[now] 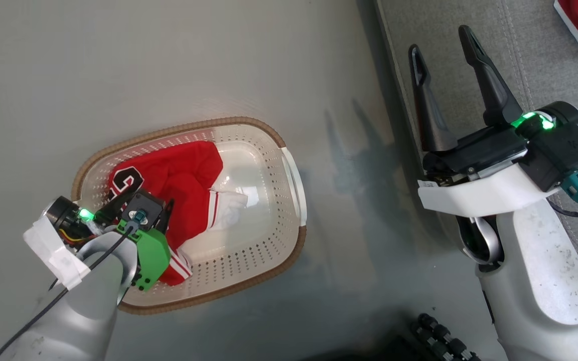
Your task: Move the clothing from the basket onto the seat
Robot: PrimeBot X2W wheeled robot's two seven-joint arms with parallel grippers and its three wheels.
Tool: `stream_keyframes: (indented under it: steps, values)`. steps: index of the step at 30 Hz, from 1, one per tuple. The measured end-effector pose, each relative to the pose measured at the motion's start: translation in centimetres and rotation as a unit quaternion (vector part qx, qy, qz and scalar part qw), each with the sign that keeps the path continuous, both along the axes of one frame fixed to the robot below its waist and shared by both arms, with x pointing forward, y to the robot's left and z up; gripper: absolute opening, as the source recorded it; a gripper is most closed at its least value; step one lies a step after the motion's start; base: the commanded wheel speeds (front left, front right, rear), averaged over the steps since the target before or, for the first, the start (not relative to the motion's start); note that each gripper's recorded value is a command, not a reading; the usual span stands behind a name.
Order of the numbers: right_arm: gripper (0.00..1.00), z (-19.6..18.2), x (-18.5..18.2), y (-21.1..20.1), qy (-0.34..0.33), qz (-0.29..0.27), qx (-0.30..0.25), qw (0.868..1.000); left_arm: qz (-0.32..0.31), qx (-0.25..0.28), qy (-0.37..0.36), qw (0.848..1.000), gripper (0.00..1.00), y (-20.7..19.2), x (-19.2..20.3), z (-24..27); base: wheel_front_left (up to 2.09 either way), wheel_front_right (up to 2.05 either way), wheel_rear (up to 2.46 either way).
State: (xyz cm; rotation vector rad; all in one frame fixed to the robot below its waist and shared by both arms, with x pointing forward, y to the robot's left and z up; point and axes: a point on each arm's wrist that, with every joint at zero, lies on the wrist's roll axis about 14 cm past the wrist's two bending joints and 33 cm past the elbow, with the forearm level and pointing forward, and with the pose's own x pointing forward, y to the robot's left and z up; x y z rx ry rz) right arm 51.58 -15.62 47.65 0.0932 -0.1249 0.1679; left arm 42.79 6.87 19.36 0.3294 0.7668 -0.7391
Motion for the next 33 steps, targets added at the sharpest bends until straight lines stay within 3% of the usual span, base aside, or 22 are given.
stream_keyframes:
  steps: [16, 33]
  values:
    - [1.0, -4.0, 1.5, -1.5, 0.03, -0.011, -0.014, 0.999, -0.106, 0.133, 0.09, 0.981, 1.0, 1.6, -2.1, -9.0, 0.0, 0.0, 0.0]
    - [1.0, -6.2, 1.8, -1.4, 0.043, -0.006, -0.042, 0.998, -0.172, 0.289, 0.147, 0.93, 1.0, 4.3, -2.8, -12.4, 0.0, 0.0, 0.0]
